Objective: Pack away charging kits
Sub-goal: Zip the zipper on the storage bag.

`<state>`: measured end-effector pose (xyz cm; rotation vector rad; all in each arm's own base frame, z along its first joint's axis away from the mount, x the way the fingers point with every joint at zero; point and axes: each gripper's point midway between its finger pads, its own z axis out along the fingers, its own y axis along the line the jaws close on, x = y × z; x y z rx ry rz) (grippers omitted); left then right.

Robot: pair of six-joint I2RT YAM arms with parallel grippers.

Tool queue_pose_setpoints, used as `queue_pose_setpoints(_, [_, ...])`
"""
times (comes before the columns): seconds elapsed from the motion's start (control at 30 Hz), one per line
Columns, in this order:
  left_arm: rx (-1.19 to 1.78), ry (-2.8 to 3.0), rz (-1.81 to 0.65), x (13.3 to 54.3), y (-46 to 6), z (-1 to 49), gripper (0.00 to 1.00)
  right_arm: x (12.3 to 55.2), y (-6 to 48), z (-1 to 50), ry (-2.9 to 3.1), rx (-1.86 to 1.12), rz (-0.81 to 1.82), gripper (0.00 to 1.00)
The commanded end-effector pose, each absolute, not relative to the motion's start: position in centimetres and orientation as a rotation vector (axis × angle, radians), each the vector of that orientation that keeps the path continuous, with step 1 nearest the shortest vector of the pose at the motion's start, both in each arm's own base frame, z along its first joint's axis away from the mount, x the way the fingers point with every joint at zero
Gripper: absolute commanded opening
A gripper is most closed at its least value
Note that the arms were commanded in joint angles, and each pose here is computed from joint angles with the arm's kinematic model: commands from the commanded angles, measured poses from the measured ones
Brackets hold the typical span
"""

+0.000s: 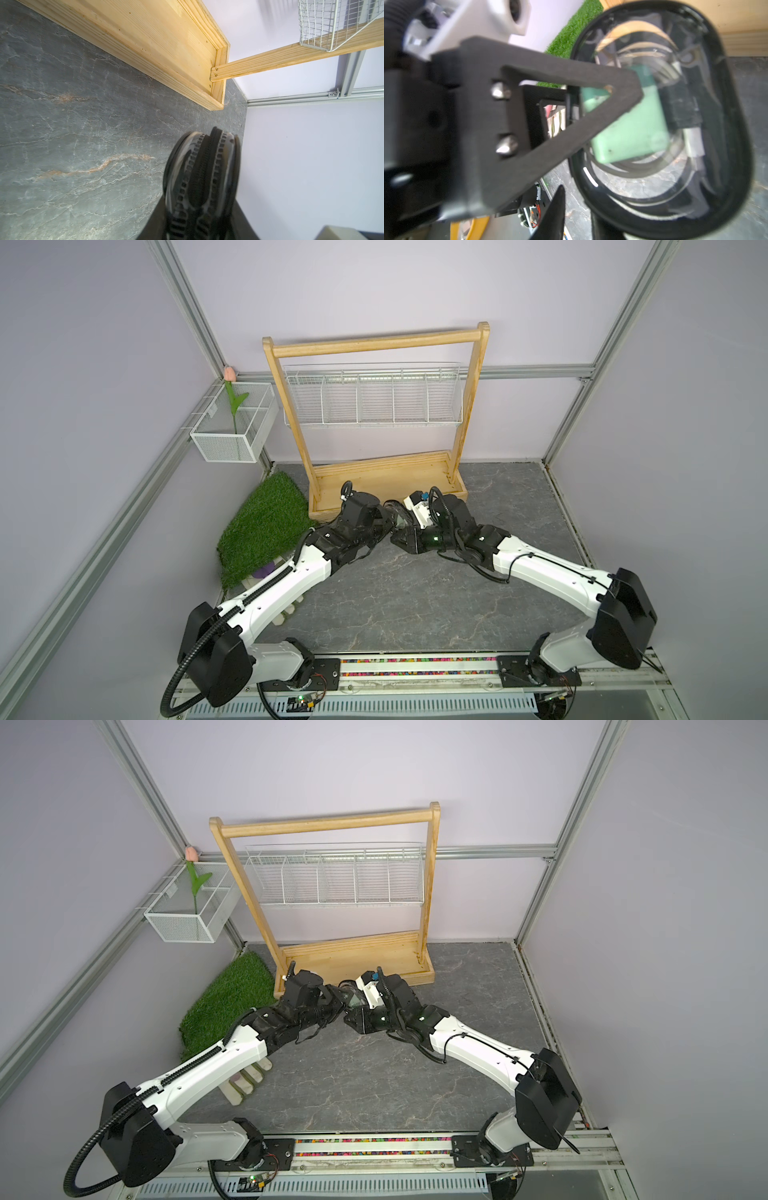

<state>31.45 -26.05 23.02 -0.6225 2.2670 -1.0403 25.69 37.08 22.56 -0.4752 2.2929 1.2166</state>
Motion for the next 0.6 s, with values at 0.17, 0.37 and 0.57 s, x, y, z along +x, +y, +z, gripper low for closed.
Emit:
queue_pose_setpoints(0.17, [-0.606, 2.242, -1.108, 30.9, -26.4, 24.7, 0.18, 26.7, 36.5, 22.9, 2.276, -0.411, 1.209, 0.4])
queue_pose_setpoints(0.37, [-0.595, 2.233, -1.129, 30.9, -26.6, 24.9, 0.18, 27.5, 36.7, 22.6, 2.286, -0.383, 1.204, 0.36])
queue_pose_setpoints(0.57, [-0.572, 2.209, -1.167, 31.0, -27.0, 25.8, 0.18, 27.8, 36.8, 22.2, 2.292, -0.385, 1.19, 0.34])
